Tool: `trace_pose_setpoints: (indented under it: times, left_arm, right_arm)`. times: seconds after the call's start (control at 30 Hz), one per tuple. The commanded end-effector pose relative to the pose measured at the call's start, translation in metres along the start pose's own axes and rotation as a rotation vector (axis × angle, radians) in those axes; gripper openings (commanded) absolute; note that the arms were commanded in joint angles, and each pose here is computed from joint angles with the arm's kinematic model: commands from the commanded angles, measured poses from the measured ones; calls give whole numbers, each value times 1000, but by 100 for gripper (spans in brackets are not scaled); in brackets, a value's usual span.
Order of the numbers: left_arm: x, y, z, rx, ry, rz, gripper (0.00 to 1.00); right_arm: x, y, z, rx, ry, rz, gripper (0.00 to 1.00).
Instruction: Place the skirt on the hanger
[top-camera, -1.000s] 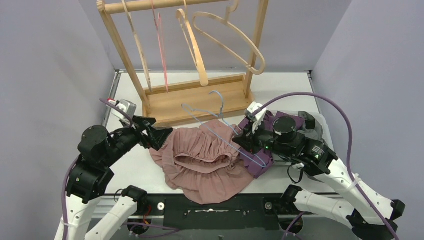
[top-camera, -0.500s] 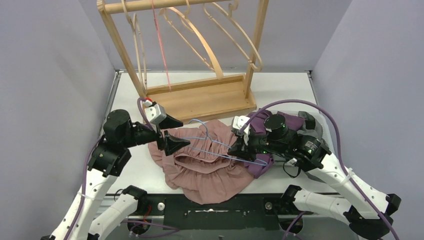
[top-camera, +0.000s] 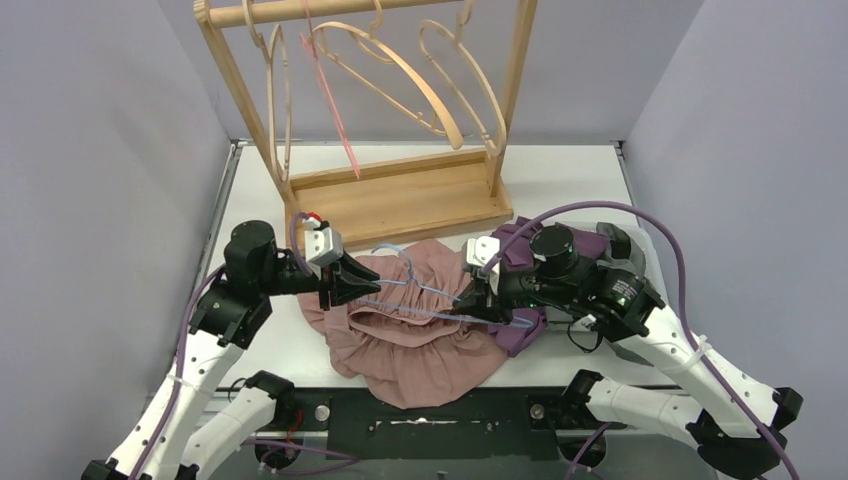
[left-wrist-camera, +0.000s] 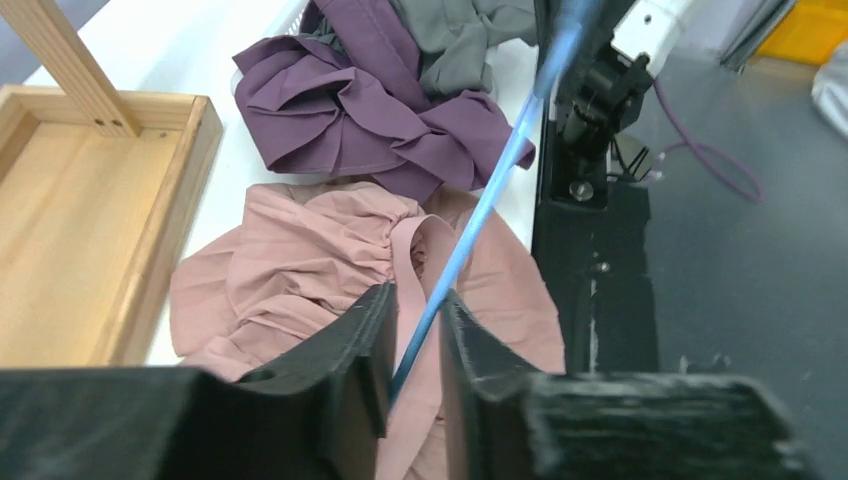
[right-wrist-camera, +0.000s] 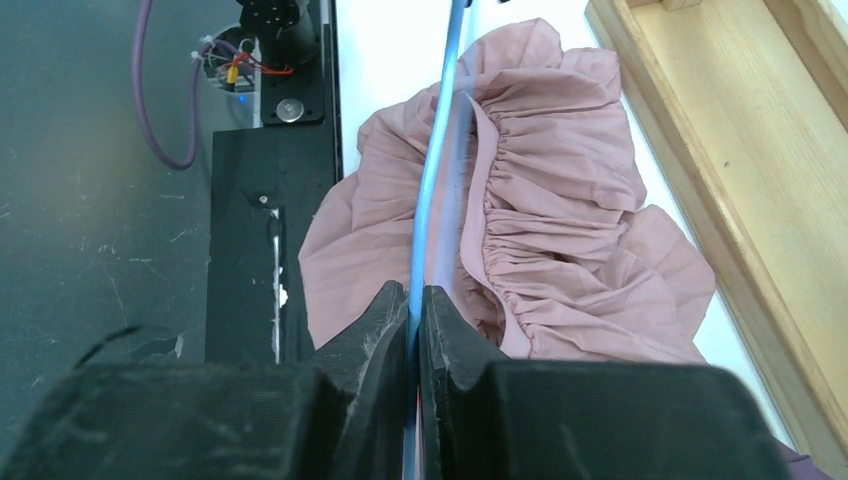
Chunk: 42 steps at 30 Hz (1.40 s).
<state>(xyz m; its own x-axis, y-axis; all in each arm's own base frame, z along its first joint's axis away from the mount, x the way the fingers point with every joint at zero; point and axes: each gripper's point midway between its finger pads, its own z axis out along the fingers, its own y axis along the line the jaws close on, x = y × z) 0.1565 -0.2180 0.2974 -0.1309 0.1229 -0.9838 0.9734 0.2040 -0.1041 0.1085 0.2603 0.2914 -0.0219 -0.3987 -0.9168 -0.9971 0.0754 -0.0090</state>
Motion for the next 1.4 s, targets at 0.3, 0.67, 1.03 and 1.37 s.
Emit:
trace_pose_setpoints:
  times: [0.3, 0.67, 1.03, 1.37]
  left_arm:
    - [-5, 1, 1, 36, 10, 121, 0]
    - [-4, 3, 2, 26, 18, 140, 0]
    - [-16, 25, -7, -199, -68, 48, 28]
    - [22, 61, -68, -818, -178, -672, 52]
  right_arm:
    - [-70, -23, 6, 65, -191, -29, 64]
    - [-111, -55, 49, 78, -364, 55, 65]
    - [-94, -53, 52, 90, -338, 42, 0]
    - [-43, -48, 10, 231, -206, -46, 0]
